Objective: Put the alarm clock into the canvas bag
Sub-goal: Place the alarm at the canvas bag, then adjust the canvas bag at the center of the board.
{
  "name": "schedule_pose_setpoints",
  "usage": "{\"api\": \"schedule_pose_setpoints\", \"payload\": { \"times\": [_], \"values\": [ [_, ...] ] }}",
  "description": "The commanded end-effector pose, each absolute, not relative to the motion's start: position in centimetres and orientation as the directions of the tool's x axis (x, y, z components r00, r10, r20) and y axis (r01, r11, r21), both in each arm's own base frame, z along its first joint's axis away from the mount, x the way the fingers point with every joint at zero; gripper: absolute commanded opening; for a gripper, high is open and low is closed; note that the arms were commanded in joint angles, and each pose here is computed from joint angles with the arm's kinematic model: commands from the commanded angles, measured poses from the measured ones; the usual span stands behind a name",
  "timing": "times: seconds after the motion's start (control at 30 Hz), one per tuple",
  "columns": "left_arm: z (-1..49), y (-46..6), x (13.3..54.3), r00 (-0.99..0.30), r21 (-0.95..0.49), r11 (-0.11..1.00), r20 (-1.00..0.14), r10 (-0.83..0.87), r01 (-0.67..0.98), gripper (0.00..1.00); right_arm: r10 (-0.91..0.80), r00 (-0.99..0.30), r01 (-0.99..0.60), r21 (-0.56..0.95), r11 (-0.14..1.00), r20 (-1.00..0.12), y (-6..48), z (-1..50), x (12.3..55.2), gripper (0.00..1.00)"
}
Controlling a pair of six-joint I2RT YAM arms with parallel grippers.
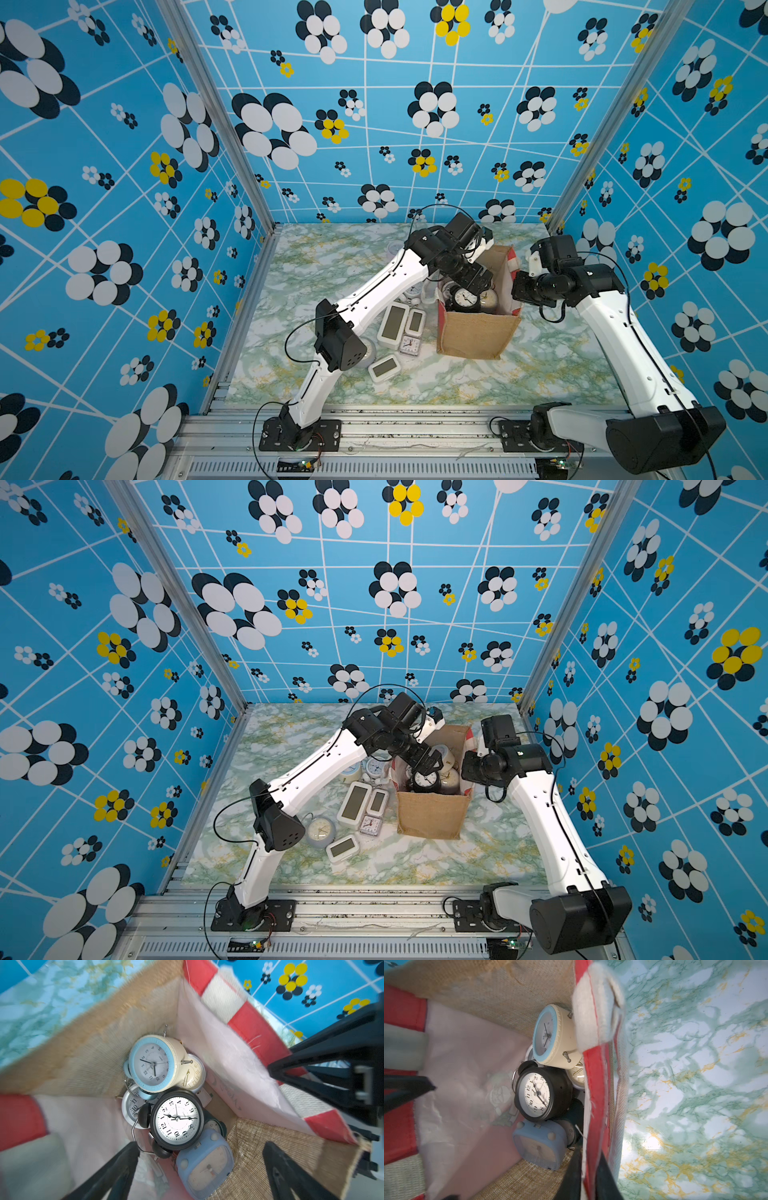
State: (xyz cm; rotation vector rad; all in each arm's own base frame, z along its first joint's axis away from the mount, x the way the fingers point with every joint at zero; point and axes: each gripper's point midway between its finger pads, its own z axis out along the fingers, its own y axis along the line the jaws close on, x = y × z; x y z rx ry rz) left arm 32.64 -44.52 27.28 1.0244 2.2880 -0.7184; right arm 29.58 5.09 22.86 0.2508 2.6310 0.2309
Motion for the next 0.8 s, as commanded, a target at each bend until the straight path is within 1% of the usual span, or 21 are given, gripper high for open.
{"api": "schedule_pose_setpoints", "payload": {
  "times": [0.0,0.13,0.23,0.33,0.4,0.47,0.53,0.57,0.6,0.63,0.77],
  "values": [
    [28.0,-41.7,33.9,-0.638,-0.252,0.665,-0.636,0.434,0.703,0.93,0.206,-0.852,0.135,0.179,0.975,-0.481,4.6,23.6,30.5,0.25],
    [27.7,-38.4,34.9,-0.702,-0.249,0.751,-0.607,0.371,0.612,0.85,0.204,-0.850,0.140,0.165,0.976,-0.486,4.5,23.7,31.3,0.33],
    [26.5,-36.9,34.6,-0.759,-0.297,0.768,-0.552,0.346,0.567,0.76,0.204,-0.851,0.143,0.161,0.977,-0.484,4.5,23.6,31.8,0.34],
    [25.1,-36.8,33.8,-0.792,-0.354,0.756,-0.506,0.341,0.551,0.68,0.203,-0.854,0.140,0.163,0.977,-0.480,4.6,23.5,32.2,0.33],
    [24.3,-37.4,33.3,-0.809,-0.406,0.732,-0.480,0.338,0.547,0.60,0.202,-0.856,0.134,0.172,0.976,-0.477,4.9,23.4,32.5,0.30],
    [23.7,-38.2,32.9,-0.820,-0.451,0.706,-0.460,0.340,0.546,0.48,0.201,-0.861,0.128,0.184,0.975,-0.468,5.2,23.2,32.6,0.23],
    [23.3,-38.9,32.8,-0.830,-0.484,0.690,-0.447,0.334,0.538,0.28,0.202,-0.863,0.119,0.203,0.972,-0.463,5.6,23.1,32.8,0.12],
    [23.4,-39.2,32.7,-0.831,-0.497,0.680,-0.447,0.331,0.538,0.20,0.204,-0.863,0.113,0.216,0.970,-0.463,5.8,23.2,32.9,0.06],
    [23.6,-39.4,32.8,-0.832,-0.510,0.671,-0.450,0.325,0.538,0.09,0.207,-0.864,0.109,0.232,0.967,-0.460,6.1,23.2,33.0,0.01],
    [24.0,-39.6,32.8,-0.831,-0.522,0.660,-0.457,0.318,0.540,0.00,0.210,-0.864,0.102,0.249,0.963,-0.459,6.5,23.3,33.1,0.00],
    [26.4,-39.9,32.6,-0.821,-0.563,0.616,-0.497,0.280,0.551,0.00,0.207,-0.867,0.062,0.315,0.947,-0.454,8.3,23.8,33.4,0.00]
  ]
}}
